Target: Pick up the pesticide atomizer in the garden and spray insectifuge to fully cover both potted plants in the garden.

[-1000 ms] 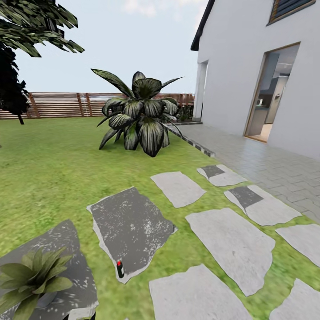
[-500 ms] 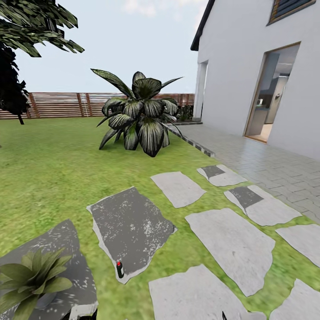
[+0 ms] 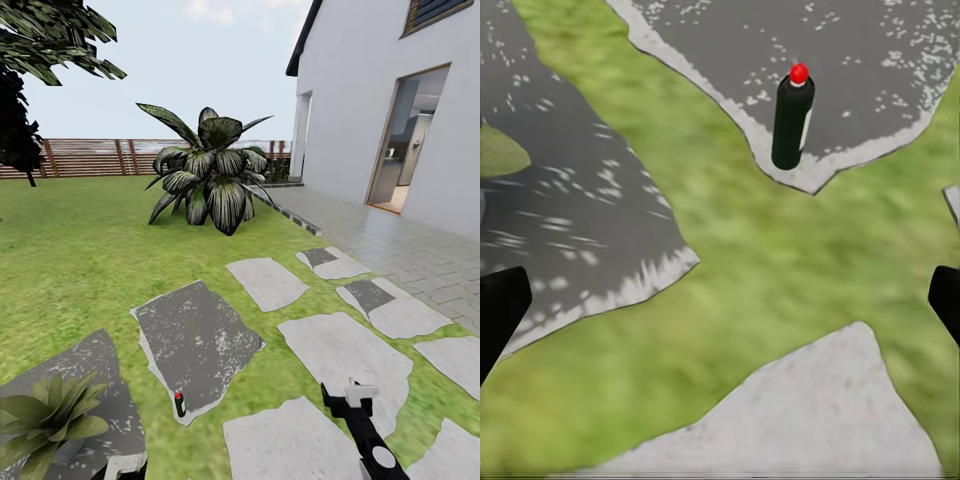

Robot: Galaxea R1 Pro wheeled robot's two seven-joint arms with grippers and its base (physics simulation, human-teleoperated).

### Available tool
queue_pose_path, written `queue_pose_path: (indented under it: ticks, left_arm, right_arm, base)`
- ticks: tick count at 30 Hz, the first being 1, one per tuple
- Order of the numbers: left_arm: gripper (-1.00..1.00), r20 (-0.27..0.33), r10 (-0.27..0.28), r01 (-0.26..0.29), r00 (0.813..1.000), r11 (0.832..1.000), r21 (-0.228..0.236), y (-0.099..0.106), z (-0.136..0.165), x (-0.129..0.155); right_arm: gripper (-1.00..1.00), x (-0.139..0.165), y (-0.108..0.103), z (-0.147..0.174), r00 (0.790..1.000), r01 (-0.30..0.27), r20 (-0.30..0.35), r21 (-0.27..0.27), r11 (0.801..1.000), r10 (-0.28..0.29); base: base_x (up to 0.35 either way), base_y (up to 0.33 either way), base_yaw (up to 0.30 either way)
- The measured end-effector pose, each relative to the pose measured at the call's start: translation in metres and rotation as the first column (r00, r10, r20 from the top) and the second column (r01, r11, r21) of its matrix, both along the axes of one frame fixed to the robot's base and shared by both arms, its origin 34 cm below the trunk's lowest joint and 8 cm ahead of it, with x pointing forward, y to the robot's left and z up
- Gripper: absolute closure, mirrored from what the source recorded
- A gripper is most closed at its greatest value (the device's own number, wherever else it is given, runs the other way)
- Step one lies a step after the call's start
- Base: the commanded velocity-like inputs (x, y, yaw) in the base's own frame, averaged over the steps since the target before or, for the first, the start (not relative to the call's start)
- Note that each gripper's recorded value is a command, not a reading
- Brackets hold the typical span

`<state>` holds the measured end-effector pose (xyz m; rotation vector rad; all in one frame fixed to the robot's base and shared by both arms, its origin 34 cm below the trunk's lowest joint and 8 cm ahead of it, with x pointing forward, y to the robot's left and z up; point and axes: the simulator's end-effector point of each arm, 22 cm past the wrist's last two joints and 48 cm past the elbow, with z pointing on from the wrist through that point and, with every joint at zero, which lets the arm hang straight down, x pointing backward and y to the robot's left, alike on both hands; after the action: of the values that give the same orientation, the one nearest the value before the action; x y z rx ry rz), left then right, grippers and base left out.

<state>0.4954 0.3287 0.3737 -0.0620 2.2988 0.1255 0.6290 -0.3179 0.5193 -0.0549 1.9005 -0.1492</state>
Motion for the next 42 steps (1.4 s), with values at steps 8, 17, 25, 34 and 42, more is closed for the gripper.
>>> queue_pose_path:
  ticks: [8,17,25,34,42]
  left_arm:
    - [-1.0,-0.002,0.001,-0.001,1.0,1.0,0.0,0.0002,-0.0008,-0.0018]
    - [-1.0,-0.003,0.001,-0.001,1.0,1.0,-0.002,-0.001,-0.0012,-0.002]
    - [-1.0,-0.004,-0.001,0.001,1.0,1.0,-0.003,-0.0022,-0.0013,-0.002]
    - [-1.0,-0.003,0.001,-0.001,1.0,1.0,-0.002,-0.0011,-0.0011,-0.0019]
    - [-1.0,-0.002,0.002,-0.002,1.0,1.0,-0.001,-0.0007,-0.0006,-0.0012]
  right_arm:
    - [-1.0,0.0007,0.0032,0.0004,1.0,0.001,0.002,0.005,1.0,-0.001]
    - [-1.0,0.0006,0.0047,-0.0002,1.0,-0.004,0.0,0.005,1.0,0.004]
    - [-1.0,0.0004,0.0047,-0.0005,1.0,-0.003,-0.001,0.005,1.0,0.003]
    - [-1.0,0.0004,0.0046,-0.0002,1.0,-0.003,0.0,0.005,1.0,0.003]
    - [-1.0,0.0002,0.0046,-0.0004,1.0,-0.004,-0.001,0.004,1.0,0.004]
  base:
    - [0.0,0.0,0.0]
    - [0.0,-0.035,0.139]
    - [0.0,-0.199,0.271]
    - [0.069,-0.263,0.218]
    - [0.152,-0.225,0.012]
